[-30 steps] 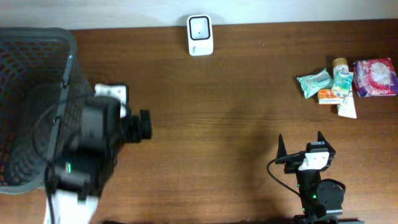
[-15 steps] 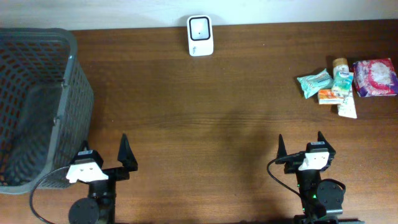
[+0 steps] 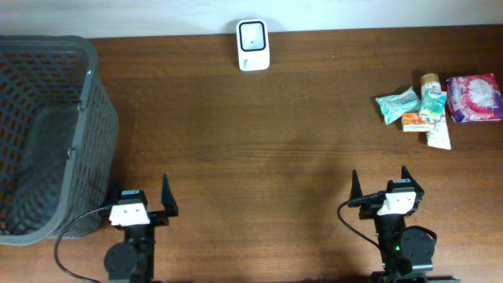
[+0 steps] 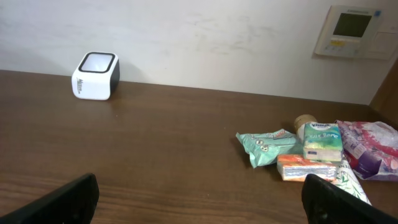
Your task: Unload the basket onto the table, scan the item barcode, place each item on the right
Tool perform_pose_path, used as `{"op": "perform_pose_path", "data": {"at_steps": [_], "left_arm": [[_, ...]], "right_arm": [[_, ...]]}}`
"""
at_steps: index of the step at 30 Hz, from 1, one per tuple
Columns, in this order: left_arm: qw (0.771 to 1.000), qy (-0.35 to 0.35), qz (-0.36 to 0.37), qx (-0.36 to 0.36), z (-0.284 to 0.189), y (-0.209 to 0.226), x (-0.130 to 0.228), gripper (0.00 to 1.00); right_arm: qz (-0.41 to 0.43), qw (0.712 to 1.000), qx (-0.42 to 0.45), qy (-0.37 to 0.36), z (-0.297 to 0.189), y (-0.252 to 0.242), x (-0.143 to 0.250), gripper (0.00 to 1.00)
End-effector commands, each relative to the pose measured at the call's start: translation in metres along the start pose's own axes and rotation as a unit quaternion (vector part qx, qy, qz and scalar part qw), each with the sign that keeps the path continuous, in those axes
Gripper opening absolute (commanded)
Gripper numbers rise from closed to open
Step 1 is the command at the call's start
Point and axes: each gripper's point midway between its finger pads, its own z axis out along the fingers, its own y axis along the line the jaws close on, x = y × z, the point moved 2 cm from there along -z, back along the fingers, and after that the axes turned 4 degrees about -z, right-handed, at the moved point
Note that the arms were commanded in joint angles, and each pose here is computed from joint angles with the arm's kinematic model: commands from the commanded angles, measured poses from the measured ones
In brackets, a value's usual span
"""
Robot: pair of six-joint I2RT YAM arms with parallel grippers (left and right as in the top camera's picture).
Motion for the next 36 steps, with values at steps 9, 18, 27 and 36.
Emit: {"op": "perform_pose_path", "data": {"at_steps": [9,18,27,36], "left_arm": [[1.000,0.008,0.020,0.000,0.0000,0.0023,0.0043,0.99],[1.000,0.008,0.020,0.004,0.0000,0.0011,0.0040,0.99],[1.000,0.008,0.020,0.004,0.0000,0.0011,0.0040,0.99],[1.000,0.008,0.020,0.004,0.0000,0.0011,0.0040,0.99]], "right_arm": [[-0.002,1.000,-0.004,0.002,0.0001,0.0022,0.0029,0.99],[-0.002,1.000,-0.004,0.002,0.0001,0.0022,0.0029,0.99],[-0.002,1.000,-0.004,0.002,0.0001,0.0022,0.0029,0.99],[-0.002,1.000,-0.004,0.002,0.0001,0.0022,0.0029,0.99]]}}
